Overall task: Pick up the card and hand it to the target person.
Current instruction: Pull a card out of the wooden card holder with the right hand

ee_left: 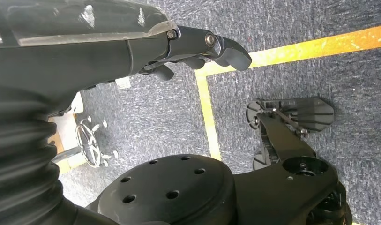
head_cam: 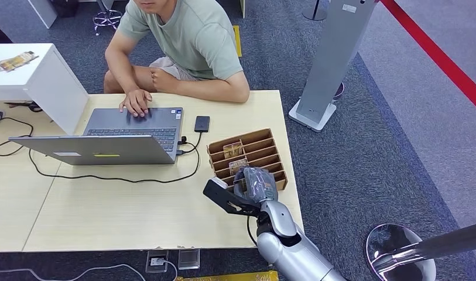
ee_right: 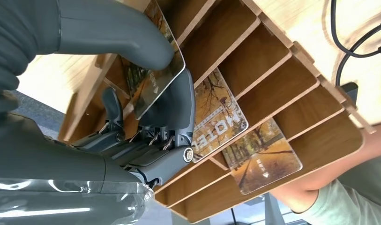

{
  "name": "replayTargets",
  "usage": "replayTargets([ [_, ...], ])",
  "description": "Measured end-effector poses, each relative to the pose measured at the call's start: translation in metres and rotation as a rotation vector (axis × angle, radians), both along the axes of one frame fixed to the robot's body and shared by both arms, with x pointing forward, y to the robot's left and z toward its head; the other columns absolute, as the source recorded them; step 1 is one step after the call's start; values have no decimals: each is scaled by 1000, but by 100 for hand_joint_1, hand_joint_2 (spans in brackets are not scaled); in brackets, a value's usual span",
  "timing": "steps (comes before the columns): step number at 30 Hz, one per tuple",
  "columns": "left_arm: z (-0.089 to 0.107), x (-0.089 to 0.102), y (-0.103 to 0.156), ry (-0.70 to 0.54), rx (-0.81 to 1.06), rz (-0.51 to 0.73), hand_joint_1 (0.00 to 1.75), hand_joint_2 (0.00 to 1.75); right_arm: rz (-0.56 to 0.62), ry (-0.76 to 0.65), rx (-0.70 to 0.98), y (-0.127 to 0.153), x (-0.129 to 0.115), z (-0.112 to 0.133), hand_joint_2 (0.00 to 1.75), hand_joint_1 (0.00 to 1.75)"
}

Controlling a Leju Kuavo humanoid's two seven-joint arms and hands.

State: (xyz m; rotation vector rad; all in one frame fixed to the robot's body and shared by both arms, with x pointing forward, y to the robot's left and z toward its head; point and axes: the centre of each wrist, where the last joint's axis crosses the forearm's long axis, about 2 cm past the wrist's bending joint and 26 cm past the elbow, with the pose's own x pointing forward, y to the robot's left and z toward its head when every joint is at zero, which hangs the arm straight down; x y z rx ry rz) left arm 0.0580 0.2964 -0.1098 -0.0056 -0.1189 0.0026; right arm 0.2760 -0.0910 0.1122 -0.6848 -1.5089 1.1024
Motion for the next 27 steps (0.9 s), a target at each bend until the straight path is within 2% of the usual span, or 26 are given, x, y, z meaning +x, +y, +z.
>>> replayTargets([
  [2,0,0,0,2,0,0,0,175,0,0,0,0,0,0,175,114],
  [6,0,0,0,3,1,0,0,175,-2,1,0,0,0,0,175,128],
  [13,0,0,-1,4,0,-1,0,175,-4,2,-4,0,1,-1,175,171],
  [27,0,0,-2,-9,-5,-2,0,175,11,-4,6,-1,2,-1,175,171],
])
